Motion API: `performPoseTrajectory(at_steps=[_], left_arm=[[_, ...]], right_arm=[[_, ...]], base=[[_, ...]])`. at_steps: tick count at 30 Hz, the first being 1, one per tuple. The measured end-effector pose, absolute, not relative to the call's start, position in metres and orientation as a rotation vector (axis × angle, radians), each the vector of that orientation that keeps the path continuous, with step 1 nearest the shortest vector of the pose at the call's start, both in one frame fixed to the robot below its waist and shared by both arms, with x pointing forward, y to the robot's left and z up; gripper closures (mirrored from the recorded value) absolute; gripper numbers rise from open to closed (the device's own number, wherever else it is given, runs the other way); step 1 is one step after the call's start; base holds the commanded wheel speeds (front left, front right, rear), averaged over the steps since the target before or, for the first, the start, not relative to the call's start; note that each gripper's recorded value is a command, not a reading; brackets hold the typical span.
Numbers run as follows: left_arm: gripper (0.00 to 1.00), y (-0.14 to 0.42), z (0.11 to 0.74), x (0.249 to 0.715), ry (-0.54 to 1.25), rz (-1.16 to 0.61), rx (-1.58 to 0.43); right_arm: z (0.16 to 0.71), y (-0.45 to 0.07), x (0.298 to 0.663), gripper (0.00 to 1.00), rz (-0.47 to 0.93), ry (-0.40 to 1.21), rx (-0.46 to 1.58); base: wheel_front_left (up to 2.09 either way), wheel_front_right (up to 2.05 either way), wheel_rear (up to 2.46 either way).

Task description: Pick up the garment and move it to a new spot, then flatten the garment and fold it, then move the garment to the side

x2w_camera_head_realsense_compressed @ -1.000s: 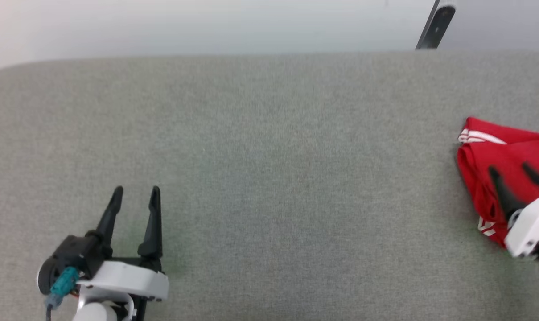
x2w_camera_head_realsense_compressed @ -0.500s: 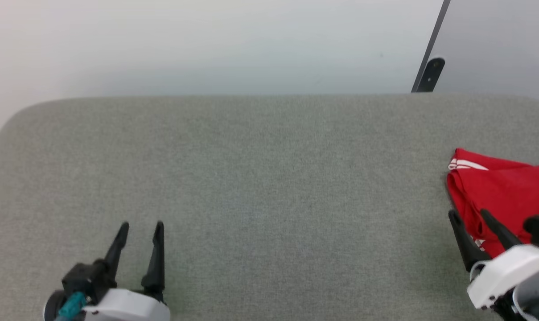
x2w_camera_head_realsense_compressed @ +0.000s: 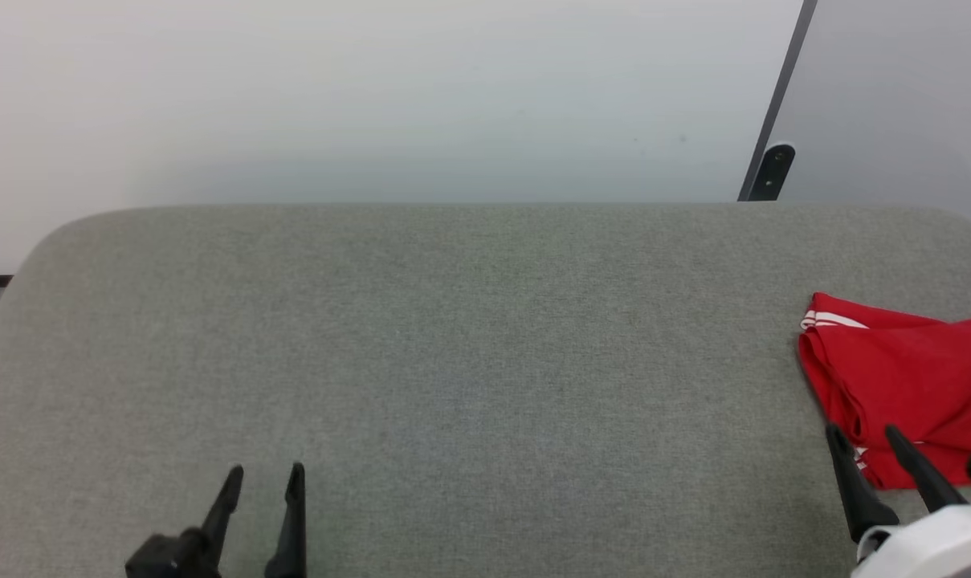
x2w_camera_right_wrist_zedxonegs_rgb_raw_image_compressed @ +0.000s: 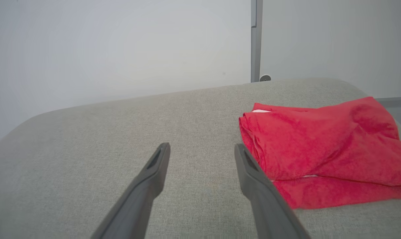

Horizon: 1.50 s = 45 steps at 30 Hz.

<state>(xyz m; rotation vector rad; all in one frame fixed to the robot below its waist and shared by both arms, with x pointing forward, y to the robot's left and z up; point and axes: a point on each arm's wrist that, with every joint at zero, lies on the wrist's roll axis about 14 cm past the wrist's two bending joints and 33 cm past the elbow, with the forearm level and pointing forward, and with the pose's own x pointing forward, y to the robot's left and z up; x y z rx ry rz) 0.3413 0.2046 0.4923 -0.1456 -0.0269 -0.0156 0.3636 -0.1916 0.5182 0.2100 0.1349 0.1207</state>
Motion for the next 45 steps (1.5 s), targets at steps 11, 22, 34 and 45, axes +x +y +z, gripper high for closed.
performPoseTrajectory(at_steps=[11, 22, 34, 45], left_arm=[[0.00, 0.211, 0.493, 0.312, -0.024, 0.024, -0.154], [0.00, 0.207, 0.498, 0.308, -0.018, 0.020, -0.154], [0.00, 0.207, 0.499, 0.308, -0.017, 0.017, -0.146], [1.00, 0.205, 0.489, 0.308, 0.021, 0.012, -0.149]], right_arm=[[0.522, -0.201, 0.337, 0.00, 0.074, 0.129, 0.229], [0.524, -0.202, 0.332, 0.00, 0.071, 0.137, 0.214], [0.522, -0.200, 0.333, 0.00, 0.076, 0.145, 0.215], [0.514, -0.198, 0.332, 1.00, 0.074, 0.171, 0.224]], base=[[0.00, 0.00, 0.00], [0.00, 0.00, 0.00], [0.00, 0.00, 0.00], [0.00, 0.00, 0.00]])
